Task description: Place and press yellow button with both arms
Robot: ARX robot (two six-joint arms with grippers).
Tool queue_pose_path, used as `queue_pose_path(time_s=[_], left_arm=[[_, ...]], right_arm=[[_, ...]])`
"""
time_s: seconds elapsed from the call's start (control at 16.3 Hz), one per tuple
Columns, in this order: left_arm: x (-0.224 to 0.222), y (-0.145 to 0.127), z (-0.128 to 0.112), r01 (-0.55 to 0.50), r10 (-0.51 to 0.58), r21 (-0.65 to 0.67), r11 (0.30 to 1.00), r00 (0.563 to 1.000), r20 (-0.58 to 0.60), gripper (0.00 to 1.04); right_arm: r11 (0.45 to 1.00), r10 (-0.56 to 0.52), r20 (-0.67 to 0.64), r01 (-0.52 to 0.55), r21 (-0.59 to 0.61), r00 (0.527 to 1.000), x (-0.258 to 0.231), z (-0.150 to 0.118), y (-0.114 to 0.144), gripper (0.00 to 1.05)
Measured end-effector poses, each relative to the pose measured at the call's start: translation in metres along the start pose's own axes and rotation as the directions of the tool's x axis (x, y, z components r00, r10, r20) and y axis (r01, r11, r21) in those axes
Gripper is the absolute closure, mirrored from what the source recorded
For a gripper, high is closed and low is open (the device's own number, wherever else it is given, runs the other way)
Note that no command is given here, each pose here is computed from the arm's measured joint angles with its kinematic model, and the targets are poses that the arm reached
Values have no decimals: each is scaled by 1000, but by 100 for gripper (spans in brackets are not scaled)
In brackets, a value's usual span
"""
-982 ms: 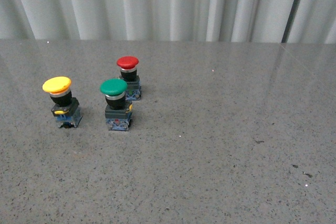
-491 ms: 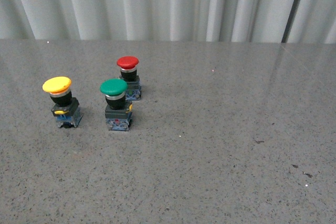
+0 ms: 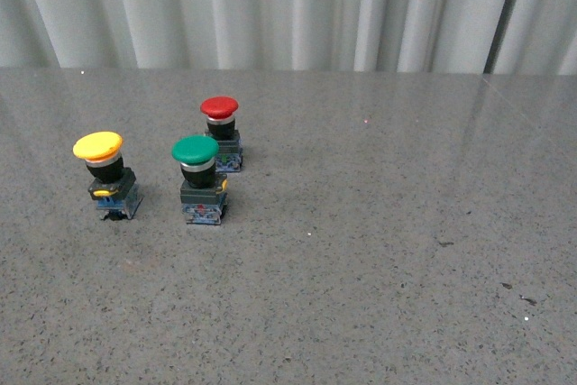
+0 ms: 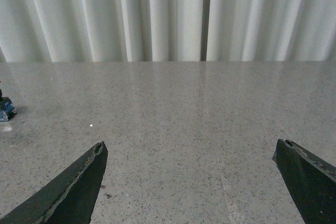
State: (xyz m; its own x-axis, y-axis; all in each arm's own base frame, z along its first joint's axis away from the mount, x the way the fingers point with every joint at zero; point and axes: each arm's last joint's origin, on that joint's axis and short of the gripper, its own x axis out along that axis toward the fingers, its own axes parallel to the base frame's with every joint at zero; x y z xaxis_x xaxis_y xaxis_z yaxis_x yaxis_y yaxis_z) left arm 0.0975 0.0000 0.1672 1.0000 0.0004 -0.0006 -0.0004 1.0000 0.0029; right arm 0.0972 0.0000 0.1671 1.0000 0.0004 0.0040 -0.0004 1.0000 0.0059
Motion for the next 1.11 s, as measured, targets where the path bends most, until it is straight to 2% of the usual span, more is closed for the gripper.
queue_pose_path(time_s=[0.18, 0.25, 0.31, 0.37, 0.49, 0.61, 0.74, 0.98, 1.11], left_arm=[[0, 0, 0, 0, 0, 0, 1000, 1000, 0, 7], [0, 0, -2, -32, 32, -1, 999, 998, -58, 7], [1, -4, -1, -120, 125, 34, 992, 967, -220, 7], [6, -6, 7, -185, 197, 72, 980, 946, -258, 7], [20, -4, 28, -252, 258, 57, 966, 948, -185, 7], [51, -5, 58, -220, 223, 43, 975, 969, -110, 7], [96, -7, 74, -166, 170, 45, 985, 977, -127, 7], [169, -22, 75, -55, 72, 69, 996, 959, -274, 7], [199, -35, 64, 1, 19, 55, 999, 932, -363, 7]], right_arm=[[1000, 0, 0, 0, 0, 1000, 0, 0, 0, 7], [1000, 0, 0, 0, 0, 1000, 0, 0, 0, 7], [1000, -2, 0, 2, 0, 1000, 0, 0, 0, 7], [1000, 1, 0, -1, 0, 1000, 0, 0, 0, 7], [1000, 0, -2, 0, 0, 1000, 0, 0, 0, 7], [1000, 0, 0, 0, 0, 1000, 0, 0, 0, 7], [1000, 0, 0, 0, 0, 1000, 0, 0, 0, 7], [1000, 0, 0, 0, 0, 1000, 0, 0, 0, 7], [1000, 0, 0, 0, 0, 1000, 0, 0, 0, 7]])
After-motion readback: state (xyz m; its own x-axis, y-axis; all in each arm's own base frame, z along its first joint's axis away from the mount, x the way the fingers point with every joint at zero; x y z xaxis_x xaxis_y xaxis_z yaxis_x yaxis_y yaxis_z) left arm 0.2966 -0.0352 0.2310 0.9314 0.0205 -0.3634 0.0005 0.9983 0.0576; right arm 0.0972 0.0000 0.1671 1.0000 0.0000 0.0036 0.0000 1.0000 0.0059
